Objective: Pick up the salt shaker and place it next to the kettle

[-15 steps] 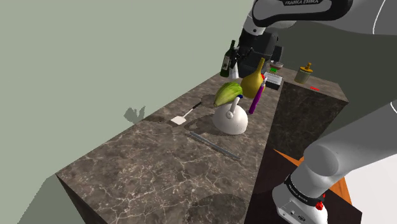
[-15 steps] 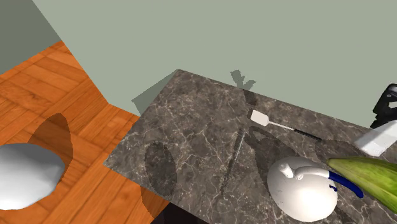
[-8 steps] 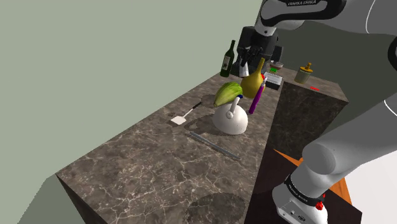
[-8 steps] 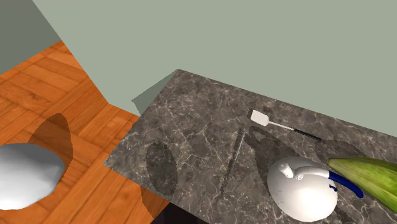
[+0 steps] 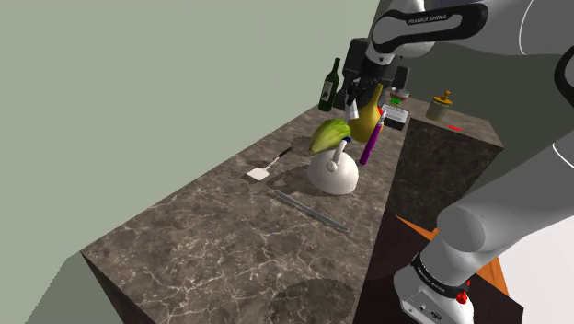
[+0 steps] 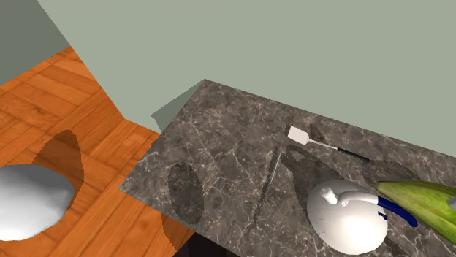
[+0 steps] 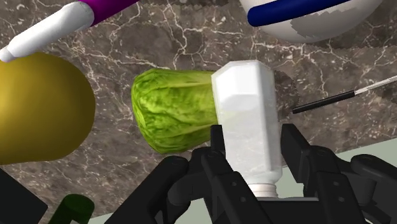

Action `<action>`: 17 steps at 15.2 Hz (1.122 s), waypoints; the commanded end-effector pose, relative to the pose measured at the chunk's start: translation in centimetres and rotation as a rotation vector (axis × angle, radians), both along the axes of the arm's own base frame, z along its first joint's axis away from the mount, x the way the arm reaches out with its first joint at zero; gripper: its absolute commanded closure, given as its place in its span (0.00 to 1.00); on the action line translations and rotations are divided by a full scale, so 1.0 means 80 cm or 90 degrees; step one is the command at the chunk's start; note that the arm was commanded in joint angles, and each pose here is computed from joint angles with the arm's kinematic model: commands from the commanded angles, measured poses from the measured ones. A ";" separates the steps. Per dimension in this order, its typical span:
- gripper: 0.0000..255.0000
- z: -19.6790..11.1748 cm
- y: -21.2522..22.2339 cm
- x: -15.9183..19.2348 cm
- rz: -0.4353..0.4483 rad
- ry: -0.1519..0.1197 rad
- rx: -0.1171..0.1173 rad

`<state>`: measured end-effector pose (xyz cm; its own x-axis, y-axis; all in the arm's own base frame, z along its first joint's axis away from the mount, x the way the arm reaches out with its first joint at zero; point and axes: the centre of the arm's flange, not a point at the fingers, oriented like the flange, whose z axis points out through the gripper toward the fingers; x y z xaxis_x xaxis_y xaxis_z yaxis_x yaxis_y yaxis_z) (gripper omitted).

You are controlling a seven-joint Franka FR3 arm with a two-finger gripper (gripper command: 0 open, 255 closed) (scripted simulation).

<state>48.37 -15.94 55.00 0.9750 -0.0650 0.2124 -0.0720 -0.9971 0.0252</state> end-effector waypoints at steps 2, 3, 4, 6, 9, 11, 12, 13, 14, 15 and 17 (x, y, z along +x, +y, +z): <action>1.00 -0.019 -0.001 0.000 0.000 0.000 0.000; 1.00 -0.026 -0.001 0.000 0.000 0.000 0.000; 1.00 -0.032 -0.001 0.000 0.000 0.000 0.000; 1.00 -0.046 -0.001 0.000 0.000 0.000 0.000; 1.00 -0.065 -0.001 0.000 0.000 0.000 0.000; 1.00 -0.079 -0.001 0.000 0.000 0.000 0.000; 1.00 -0.085 -0.001 0.000 0.000 0.000 0.000; 1.00 -0.092 -0.001 0.000 0.000 0.000 0.000; 1.00 -0.098 -0.001 0.000 0.000 0.000 0.000; 1.00 -0.105 -0.001 0.000 0.000 0.000 0.000; 1.00 -0.118 -0.001 0.000 0.000 0.000 0.000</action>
